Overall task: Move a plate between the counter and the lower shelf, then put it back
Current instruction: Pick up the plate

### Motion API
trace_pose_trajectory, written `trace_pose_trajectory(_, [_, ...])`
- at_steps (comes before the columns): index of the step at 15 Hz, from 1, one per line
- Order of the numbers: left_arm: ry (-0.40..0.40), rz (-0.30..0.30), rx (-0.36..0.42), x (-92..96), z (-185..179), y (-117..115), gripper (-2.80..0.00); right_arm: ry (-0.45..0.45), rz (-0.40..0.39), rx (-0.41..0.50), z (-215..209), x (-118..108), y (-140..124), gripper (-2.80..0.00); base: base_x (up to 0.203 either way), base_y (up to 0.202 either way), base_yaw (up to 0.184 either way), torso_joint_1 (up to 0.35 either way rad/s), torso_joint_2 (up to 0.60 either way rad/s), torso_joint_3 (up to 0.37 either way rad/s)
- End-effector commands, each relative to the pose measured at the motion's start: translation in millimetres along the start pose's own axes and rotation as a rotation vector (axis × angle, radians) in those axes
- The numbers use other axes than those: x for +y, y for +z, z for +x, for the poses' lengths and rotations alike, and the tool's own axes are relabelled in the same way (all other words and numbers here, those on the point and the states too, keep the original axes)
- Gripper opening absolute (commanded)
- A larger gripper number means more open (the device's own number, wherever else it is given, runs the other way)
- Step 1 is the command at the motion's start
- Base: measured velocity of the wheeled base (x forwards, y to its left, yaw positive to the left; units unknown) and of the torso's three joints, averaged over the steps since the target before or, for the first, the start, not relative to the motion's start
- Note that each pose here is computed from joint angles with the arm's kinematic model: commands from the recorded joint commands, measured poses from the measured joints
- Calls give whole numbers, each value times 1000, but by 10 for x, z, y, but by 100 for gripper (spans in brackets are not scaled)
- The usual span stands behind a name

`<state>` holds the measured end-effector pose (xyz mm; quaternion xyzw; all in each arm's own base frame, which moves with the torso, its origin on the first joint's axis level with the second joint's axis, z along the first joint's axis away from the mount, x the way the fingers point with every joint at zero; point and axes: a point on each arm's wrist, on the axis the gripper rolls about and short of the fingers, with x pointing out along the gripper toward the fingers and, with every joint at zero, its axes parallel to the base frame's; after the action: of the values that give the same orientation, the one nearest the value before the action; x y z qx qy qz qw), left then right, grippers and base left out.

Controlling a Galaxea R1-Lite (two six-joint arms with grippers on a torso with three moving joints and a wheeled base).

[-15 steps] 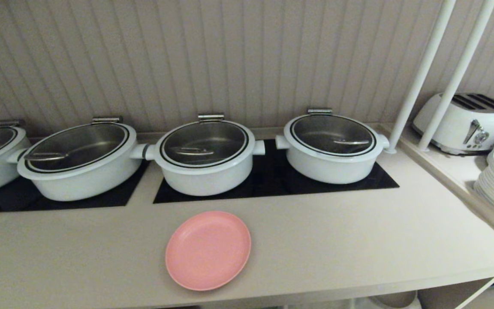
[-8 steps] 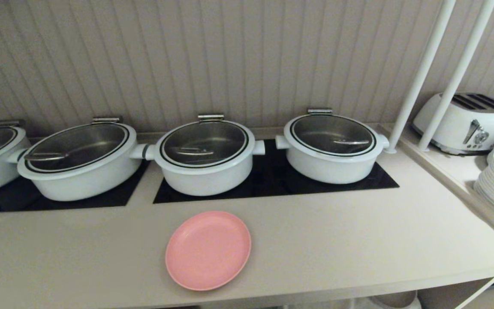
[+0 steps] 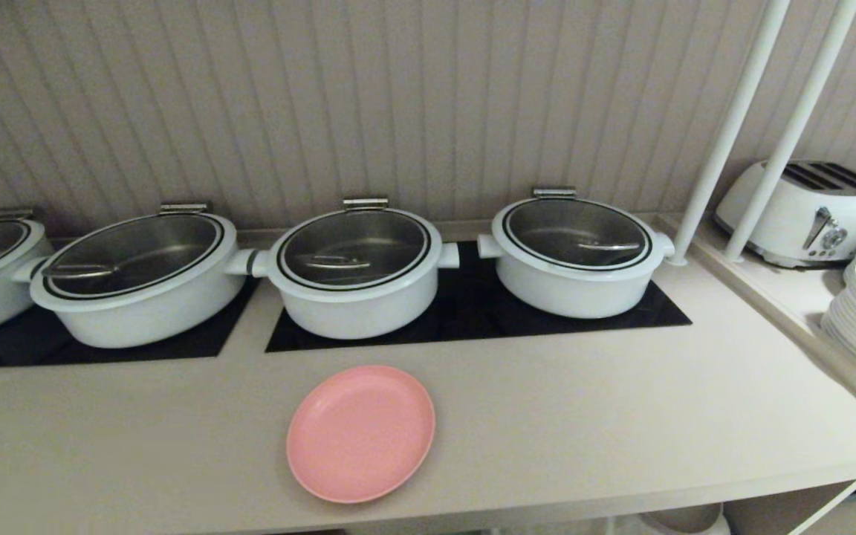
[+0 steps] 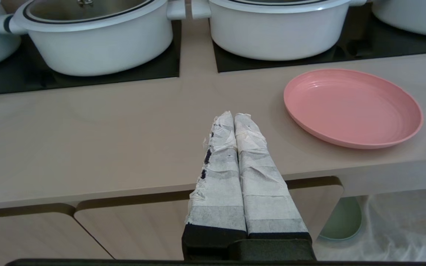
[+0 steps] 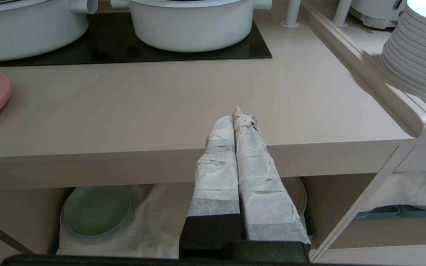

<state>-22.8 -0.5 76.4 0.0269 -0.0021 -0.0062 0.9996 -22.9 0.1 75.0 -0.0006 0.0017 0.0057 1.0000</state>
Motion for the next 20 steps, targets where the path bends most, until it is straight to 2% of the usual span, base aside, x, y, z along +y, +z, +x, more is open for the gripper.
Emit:
trace_pose_trajectory(1, [-1,21,-2,0,0,2,-280,1,0,1,1,0,0,-280,0,0,0,0,0,0])
trace_pose_trajectory(6, [-8,38,-22,1,-18,74,-280,1,0,1,1,0,0,-280,0,0,0,0,0,0])
trace_pose_trajectory(9, [-76,37,-15,-5,-52,250,-280,1,0,1,1,0,0,-280,0,0,0,0,0,0])
trace_pose_trajectory(14, [-124,23,100,9,130,614,-280,1,0,1,1,0,0,-280,0,0,0,0,0,0])
trace_pose_trajectory(20, [-173,9,235,29,546,1011,-280,1,0,1,1,0,0,-280,0,0,0,0,0,0])
